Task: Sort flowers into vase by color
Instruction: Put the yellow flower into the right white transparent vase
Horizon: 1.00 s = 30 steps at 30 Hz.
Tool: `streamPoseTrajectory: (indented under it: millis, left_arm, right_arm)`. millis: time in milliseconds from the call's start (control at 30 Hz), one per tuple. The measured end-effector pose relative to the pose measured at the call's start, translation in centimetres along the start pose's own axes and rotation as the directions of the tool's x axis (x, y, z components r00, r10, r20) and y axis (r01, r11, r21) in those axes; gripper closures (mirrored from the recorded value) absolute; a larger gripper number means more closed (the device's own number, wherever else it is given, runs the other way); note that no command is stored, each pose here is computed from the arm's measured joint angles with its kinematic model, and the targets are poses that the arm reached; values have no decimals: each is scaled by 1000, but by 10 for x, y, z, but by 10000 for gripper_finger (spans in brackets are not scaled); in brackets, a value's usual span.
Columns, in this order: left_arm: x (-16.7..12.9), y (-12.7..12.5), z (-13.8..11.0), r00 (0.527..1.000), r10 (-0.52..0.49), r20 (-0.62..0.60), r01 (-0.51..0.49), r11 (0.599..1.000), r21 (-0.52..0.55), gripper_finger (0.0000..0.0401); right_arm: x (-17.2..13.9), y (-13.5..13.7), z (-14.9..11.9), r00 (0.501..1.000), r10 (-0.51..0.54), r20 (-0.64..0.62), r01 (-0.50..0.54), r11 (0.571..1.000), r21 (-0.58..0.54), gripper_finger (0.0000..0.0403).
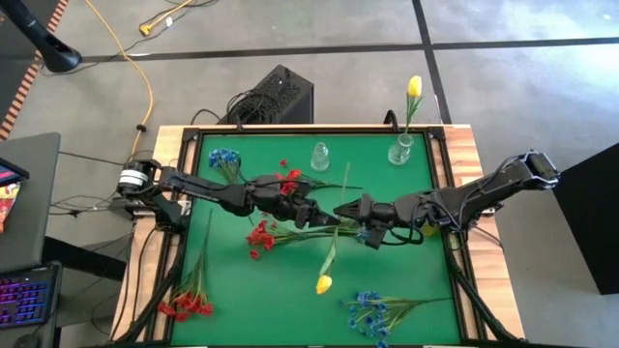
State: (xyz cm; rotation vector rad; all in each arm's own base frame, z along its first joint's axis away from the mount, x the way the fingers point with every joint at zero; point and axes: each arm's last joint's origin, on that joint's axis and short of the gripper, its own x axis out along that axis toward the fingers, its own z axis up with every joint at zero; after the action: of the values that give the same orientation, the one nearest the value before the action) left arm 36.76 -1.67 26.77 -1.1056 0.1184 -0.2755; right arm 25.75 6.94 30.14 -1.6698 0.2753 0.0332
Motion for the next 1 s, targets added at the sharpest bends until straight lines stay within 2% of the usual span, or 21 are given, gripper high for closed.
streamPoseTrajectory:
  millis: [100, 200, 367, 467, 533, 600, 700, 867, 1000]
  left_arm:
    - [0, 0, 0, 1000, 5, 0, -5, 1000, 7, 401]
    - [0, 0, 1, 1000, 5, 9, -6, 1000, 13, 396]
    - [-2, 1, 8, 999, -15, 37, 13, 998, 65, 364]
    - [-4, 2, 16, 998, -45, 36, 41, 993, 107, 334]
    - [-6, 4, 21, 998, -51, 26, 47, 989, 143, 312]
    - [-9, 6, 29, 997, -65, 43, 56, 982, 180, 292]
    - [-13, 8, 40, 995, -60, 79, 41, 975, 219, 270]
    - [-18, 11, 48, 994, -38, 99, 7, 953, 302, 260]
    - [-26, 2, 54, 988, 2, 157, -66, 912, 406, 263]
  right_arm:
    - [0, 2, 0, 1000, 18, -5, -18, 1000, 7, 354]
    - [0, 2, 0, 1000, 24, -5, -24, 995, 96, 375]
    - [-1, 3, 2, 999, 32, -2, -30, 968, 250, 375]
    - [-3, 3, 3, 999, 41, -1, -38, 934, 354, 375]
    - [-6, 4, 4, 998, 57, 9, -55, 899, 433, 375]
    - [-13, 6, 3, 992, 96, 78, -122, 853, 507, 375]
    - [-30, 3, -4, 980, 122, 159, -195, 760, 620, 375]
    - [-71, -4, -27, 979, 141, 148, -205, 638, 742, 375]
    - [-107, -3, -54, 997, 44, 63, -76, 543, 836, 375]
